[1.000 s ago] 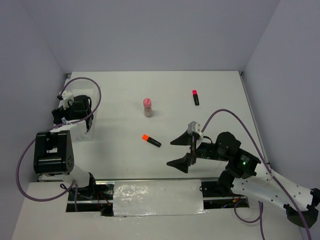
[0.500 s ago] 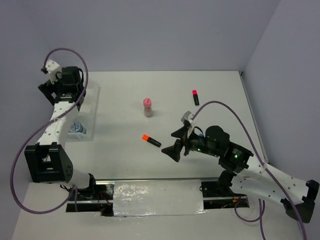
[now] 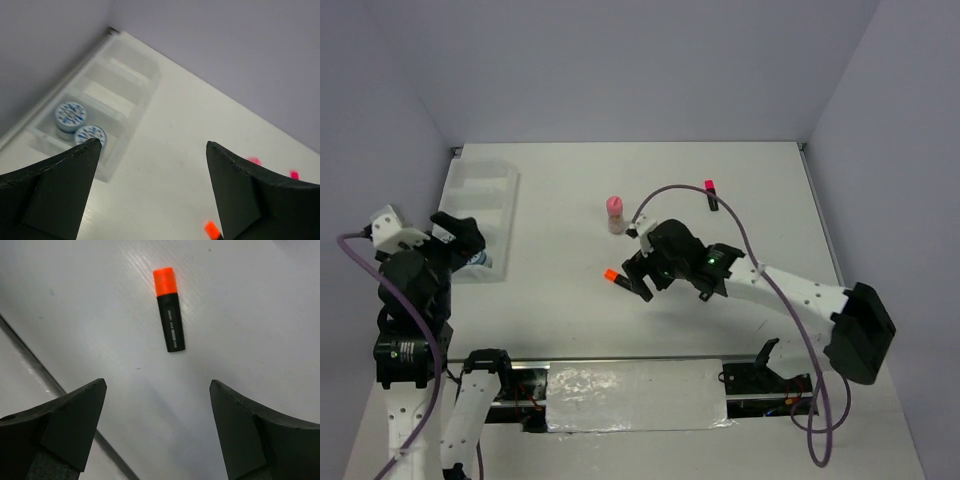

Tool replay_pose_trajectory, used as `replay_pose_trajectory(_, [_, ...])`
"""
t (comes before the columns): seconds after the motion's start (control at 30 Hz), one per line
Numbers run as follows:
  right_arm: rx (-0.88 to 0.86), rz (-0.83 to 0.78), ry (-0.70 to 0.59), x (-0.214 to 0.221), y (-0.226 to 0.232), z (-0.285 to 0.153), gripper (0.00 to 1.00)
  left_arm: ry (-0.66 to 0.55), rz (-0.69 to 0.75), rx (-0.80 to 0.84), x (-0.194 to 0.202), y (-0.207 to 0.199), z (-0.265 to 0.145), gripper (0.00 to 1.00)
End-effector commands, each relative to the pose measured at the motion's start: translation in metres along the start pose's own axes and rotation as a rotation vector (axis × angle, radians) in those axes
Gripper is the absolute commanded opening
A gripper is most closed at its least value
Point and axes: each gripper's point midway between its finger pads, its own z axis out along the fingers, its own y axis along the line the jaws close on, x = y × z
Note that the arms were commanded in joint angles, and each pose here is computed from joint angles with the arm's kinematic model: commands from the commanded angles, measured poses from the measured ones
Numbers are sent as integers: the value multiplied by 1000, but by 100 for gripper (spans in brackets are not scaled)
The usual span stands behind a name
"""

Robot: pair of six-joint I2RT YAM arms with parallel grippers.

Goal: Sort the stationery into containers
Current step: Pick up the pen from the center of the board.

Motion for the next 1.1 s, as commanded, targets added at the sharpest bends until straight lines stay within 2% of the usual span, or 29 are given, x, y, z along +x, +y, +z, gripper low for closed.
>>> replay_pose_trajectory(0.0, [-10, -131, 45, -7, -9, 20, 91, 224, -5, 247, 68, -32, -7, 99])
replay_pose_trajectory(0.03, [4, -141, 35, -18, -11, 26, 89, 238, -3, 295, 73, -38, -11, 99])
replay_pose_trajectory(0.13, [55, -174, 184, 1, -27, 70, 75, 230, 25, 299, 87, -27, -17, 99])
replay_pose_trajectory(0.2, [54, -190, 227, 7, -29, 84, 67, 181, 19, 276, 82, -19, -21, 99])
replay_pose_trajectory(0.33, [17, -185, 250, 15, -25, 108, 66, 141, 8, 346, 83, -26, -27, 99])
replay_pose_trajectory(0.5, [-1, -186, 307, 28, -25, 123, 60, 152, 10, 336, 86, -24, -26, 99])
replay_pose_trajectory(0.7, [-26, -161, 339, 48, -20, 133, 59, 153, 6, 336, 87, -24, -26, 99])
replay_pose_trajectory(0.8, [-13, -163, 378, 58, -23, 137, 51, 155, 4, 336, 87, -24, -27, 99])
replay_pose_trajectory(0.87, [-19, -165, 386, 62, -20, 136, 42, 155, 1, 335, 87, -24, -27, 99])
replay_pose_trajectory(1.0, [-22, -173, 346, 61, -11, 132, 39, 142, -7, 293, 84, -17, -25, 99])
replay_pose_trajectory(1.07, [-9, -176, 340, 64, -7, 131, 35, 137, -10, 277, 83, -15, -25, 99])
